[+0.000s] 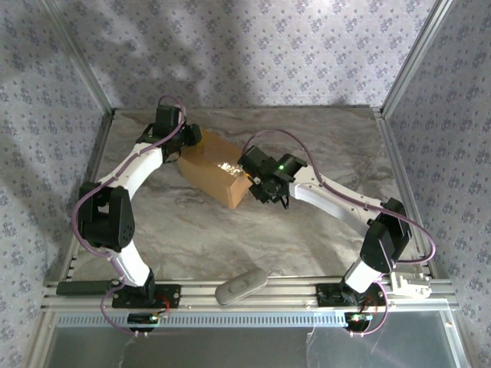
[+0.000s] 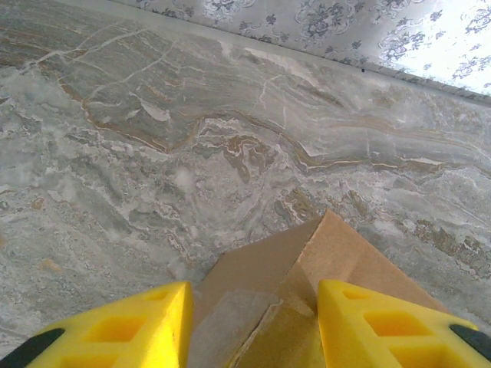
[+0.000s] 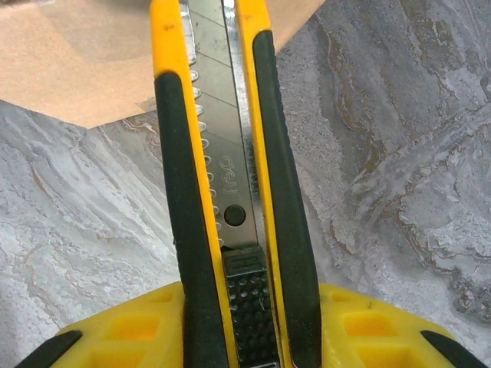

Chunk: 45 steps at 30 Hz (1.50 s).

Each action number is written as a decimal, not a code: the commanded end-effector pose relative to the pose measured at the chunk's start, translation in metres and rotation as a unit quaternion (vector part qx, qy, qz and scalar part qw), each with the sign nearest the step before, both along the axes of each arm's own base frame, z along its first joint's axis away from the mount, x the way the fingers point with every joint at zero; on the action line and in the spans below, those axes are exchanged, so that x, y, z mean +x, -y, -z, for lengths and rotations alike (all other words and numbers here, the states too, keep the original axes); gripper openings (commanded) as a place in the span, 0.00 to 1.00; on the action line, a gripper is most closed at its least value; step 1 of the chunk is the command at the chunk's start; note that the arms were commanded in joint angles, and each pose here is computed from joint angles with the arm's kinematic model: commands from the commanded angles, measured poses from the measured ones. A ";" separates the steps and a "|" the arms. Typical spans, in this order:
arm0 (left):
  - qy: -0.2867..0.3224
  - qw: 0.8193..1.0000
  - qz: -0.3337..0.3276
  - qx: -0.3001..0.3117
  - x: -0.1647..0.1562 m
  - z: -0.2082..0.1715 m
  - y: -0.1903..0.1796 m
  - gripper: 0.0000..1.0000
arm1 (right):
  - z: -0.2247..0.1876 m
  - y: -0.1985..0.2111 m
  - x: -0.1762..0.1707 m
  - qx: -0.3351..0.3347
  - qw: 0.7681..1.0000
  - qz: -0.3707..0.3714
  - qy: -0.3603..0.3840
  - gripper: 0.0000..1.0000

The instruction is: Unpack the express box

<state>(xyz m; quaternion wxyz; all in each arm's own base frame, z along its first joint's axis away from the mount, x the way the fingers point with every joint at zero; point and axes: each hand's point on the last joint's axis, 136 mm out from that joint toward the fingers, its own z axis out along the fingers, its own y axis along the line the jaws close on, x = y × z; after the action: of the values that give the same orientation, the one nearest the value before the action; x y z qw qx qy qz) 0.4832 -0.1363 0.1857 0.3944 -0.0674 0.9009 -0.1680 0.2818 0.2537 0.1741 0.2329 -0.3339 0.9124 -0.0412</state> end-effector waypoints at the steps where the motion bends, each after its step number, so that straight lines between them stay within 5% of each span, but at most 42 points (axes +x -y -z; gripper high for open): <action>1: -0.080 0.991 0.094 -0.060 -0.040 0.027 0.066 0.45 | -0.022 -0.056 0.014 0.094 0.994 -0.052 0.031 0.00; 17: -0.018 0.997 0.016 -0.069 -0.005 -0.043 0.030 0.51 | -0.006 -0.034 0.010 0.048 0.998 0.004 0.029 0.00; 34: -0.018 0.996 -0.034 -0.078 -0.008 -0.047 -0.017 0.68 | -0.007 -0.027 -0.001 0.050 0.998 0.025 0.006 0.00; 45: -0.028 0.990 -0.087 -0.108 -0.011 -0.041 -0.052 0.65 | -0.007 -0.020 -0.010 0.055 0.997 0.046 -0.011 0.00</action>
<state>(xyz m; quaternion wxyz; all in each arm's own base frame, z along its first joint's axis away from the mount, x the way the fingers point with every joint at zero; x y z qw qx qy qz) 0.4800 -0.0934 0.2106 0.3606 -0.1730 0.8904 -0.2176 0.2791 0.2728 0.1712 0.2437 -0.2910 0.9251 -0.0119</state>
